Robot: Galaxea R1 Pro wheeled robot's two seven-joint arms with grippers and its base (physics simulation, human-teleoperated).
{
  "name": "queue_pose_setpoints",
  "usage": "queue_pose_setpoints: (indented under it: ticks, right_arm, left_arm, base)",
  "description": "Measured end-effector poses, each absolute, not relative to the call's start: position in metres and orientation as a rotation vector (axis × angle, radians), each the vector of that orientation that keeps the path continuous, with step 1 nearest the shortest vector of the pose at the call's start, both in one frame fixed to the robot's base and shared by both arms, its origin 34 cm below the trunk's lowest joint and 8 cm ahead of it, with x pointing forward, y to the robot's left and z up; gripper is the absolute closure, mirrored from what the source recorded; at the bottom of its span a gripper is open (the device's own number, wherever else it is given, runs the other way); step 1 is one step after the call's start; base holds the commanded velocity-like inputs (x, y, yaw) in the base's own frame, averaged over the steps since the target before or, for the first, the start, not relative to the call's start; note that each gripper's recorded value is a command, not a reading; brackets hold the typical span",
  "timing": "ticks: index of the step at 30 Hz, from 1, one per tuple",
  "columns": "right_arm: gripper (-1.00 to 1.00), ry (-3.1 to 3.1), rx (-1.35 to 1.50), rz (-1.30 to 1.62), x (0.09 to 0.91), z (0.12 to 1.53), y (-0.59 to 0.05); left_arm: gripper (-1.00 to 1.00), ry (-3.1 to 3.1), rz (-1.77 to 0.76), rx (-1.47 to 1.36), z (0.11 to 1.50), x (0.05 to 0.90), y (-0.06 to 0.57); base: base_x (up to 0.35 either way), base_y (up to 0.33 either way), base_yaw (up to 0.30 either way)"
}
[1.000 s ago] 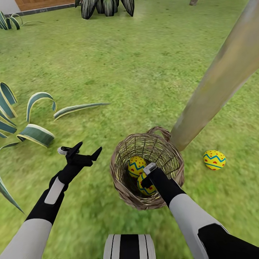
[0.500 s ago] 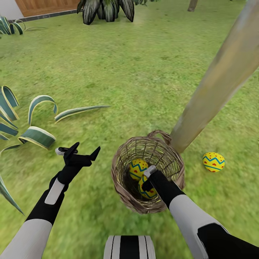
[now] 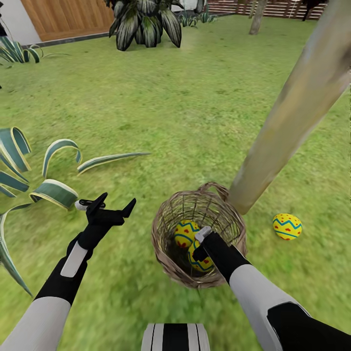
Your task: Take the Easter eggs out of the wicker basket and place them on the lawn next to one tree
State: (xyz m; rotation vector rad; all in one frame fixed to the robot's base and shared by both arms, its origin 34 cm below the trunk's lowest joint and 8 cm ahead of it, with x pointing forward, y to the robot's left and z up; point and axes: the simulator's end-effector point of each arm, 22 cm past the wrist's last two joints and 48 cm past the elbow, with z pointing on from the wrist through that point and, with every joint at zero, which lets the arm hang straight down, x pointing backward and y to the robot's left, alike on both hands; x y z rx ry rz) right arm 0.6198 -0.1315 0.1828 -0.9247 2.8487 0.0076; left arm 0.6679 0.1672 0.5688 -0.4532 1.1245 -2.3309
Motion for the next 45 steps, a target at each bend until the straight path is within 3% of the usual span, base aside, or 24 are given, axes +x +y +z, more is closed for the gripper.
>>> queue_pose_setpoints:
  ticks: [18,45]
  right_arm:
    - [1.0,2.798,-0.906,-0.035,0.639,0.226,-0.134]
    - [1.0,2.647,-0.752,0.289,0.682,0.331,-0.097]
  left_arm:
    - [-1.0,1.09,-2.328,-0.365,0.613,0.661,0.166]
    - [-1.0,1.041,-2.319,-0.232,0.679,0.645,0.163]
  base:
    - [0.0,0.0,0.0]
    - [0.0,0.0,0.0]
